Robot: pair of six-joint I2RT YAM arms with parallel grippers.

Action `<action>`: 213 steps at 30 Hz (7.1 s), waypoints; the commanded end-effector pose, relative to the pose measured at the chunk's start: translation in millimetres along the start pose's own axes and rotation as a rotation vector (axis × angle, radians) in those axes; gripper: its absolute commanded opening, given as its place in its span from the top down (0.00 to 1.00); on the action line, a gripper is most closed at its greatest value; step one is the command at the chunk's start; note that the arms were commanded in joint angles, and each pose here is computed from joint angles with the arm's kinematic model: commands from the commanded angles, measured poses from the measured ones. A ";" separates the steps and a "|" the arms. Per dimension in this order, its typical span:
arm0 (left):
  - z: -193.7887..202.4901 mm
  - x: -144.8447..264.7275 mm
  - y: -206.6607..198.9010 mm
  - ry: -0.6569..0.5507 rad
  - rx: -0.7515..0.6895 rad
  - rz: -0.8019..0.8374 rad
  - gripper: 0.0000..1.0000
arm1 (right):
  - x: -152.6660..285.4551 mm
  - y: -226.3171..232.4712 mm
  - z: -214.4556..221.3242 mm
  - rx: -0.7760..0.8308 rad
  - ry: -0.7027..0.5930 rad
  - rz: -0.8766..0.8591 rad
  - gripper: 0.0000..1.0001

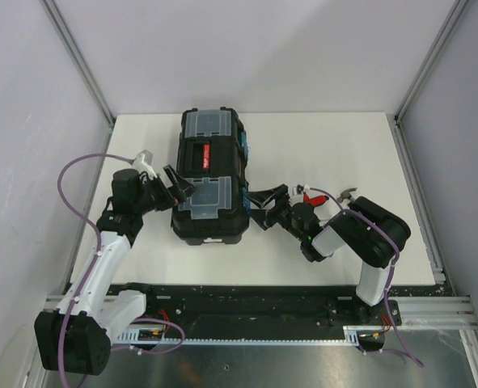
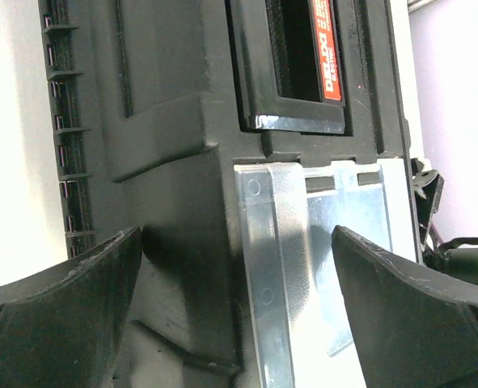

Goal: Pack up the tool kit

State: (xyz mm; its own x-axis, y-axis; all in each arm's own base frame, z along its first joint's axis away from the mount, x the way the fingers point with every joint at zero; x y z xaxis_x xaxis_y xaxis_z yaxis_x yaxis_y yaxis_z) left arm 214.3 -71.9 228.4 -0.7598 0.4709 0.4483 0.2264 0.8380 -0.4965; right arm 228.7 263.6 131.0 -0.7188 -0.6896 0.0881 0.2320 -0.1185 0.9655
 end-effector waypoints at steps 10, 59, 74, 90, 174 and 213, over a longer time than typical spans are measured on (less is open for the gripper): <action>30.7 -6.8 6.4 0.228 0.010 0.019 0.01 | -2.6 55.6 62.6 0.163 0.403 -0.380 0.03; 65.0 -16.1 20.1 0.331 -0.113 -0.178 0.05 | 1.4 40.7 42.6 0.343 0.252 -0.065 0.98; 109.8 -35.7 20.4 0.630 -0.242 -0.392 0.11 | 5.6 29.8 31.6 0.342 0.168 0.143 0.99; 75.3 -33.1 3.2 0.503 -0.267 -0.406 0.06 | 29.0 73.3 22.1 0.435 0.047 0.098 0.16; 56.5 -30.2 -6.7 0.439 -0.295 -0.374 0.02 | 21.4 45.8 1.5 0.447 0.073 0.008 0.01; 59.7 -33.8 -3.6 0.464 -0.306 -0.384 0.02 | 32.6 102.8 19.1 0.348 0.211 -0.328 0.01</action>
State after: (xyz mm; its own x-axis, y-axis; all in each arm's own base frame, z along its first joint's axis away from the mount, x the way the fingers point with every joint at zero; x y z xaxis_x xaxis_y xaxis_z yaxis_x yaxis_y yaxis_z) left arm 250.8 -126.1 242.0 -0.8131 0.2523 0.5246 0.1531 0.9622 -0.2255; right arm 220.2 230.1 147.2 -0.6660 -0.7324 0.1416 0.0579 0.1385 0.9887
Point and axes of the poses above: each gripper's point midway between its finger pads, its own x axis back along the fingers, its own y axis along the line the jaws close on, z = x × y, the point moved 10 cm from there along x, back along the fingers, and after that the axes turned 12 degrees about -x, right-handed, at the moved point
